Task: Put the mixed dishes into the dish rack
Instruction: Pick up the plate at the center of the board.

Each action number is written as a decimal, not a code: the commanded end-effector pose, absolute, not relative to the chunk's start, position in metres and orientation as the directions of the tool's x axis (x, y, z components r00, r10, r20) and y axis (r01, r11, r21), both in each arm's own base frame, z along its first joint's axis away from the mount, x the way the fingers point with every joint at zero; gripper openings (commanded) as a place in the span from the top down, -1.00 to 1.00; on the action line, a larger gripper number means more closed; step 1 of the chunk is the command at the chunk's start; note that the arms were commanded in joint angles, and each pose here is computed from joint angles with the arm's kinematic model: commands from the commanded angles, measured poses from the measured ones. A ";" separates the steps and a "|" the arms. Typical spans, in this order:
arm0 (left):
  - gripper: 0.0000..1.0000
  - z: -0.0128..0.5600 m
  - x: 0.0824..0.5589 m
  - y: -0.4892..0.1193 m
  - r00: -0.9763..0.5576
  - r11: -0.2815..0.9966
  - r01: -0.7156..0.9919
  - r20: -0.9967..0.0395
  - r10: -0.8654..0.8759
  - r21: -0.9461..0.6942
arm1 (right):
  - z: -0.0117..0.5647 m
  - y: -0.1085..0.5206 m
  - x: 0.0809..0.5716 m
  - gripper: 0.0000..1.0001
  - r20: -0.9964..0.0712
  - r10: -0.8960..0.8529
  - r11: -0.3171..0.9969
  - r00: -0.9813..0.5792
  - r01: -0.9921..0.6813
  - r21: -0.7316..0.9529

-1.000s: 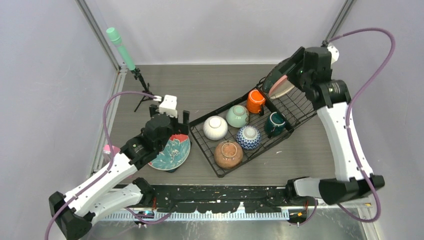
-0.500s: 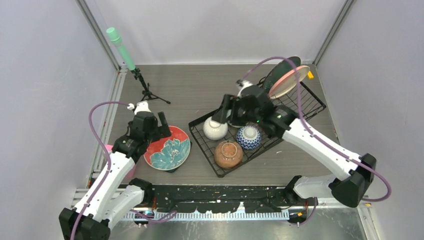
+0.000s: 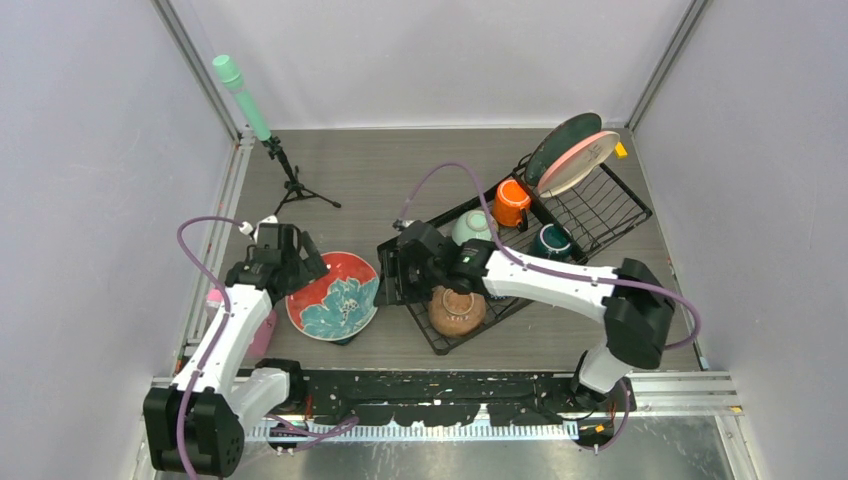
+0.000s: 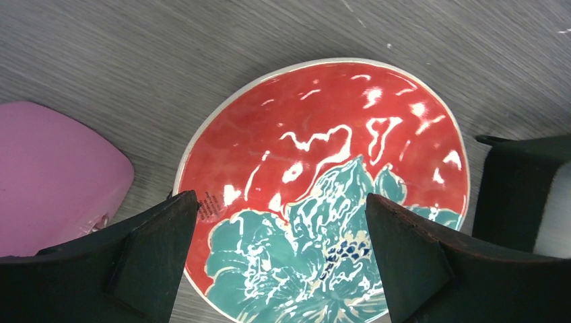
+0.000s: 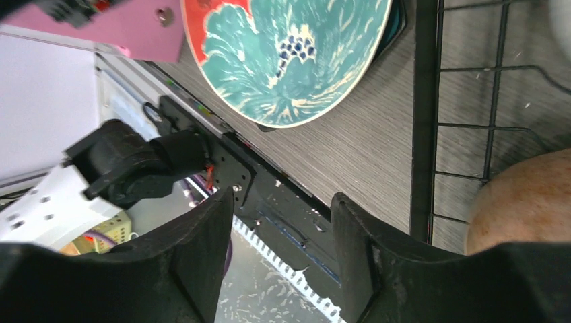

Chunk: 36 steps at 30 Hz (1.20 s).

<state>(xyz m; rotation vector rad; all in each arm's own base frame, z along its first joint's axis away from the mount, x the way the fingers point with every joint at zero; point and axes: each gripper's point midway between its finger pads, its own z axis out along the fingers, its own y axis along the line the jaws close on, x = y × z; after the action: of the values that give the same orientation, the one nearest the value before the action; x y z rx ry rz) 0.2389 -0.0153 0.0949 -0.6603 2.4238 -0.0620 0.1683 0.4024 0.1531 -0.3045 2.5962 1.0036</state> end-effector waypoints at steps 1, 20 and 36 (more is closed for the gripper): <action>-0.96 0.092 0.238 -0.003 -0.663 0.852 -0.497 -0.560 -0.497 -0.166 | 0.153 0.427 0.176 -0.11 -0.373 -0.052 0.711 -0.926 -0.297 0.638; -0.82 0.065 0.239 0.009 -0.665 0.831 -0.545 -0.548 -0.507 -0.109 | 0.076 0.440 0.211 0.07 -0.378 -0.074 0.889 -0.923 -0.233 0.394; -0.27 0.061 0.238 0.002 -0.685 0.847 -0.515 -0.532 -0.497 -0.128 | 0.057 0.446 0.213 0.13 -0.357 -0.061 0.900 -0.932 -0.207 0.385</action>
<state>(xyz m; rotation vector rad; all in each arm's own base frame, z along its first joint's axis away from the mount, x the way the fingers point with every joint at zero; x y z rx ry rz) 0.2309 0.0054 0.0600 -0.7400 2.4762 0.0843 0.2090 0.4399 0.0545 -0.2309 2.7421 0.6071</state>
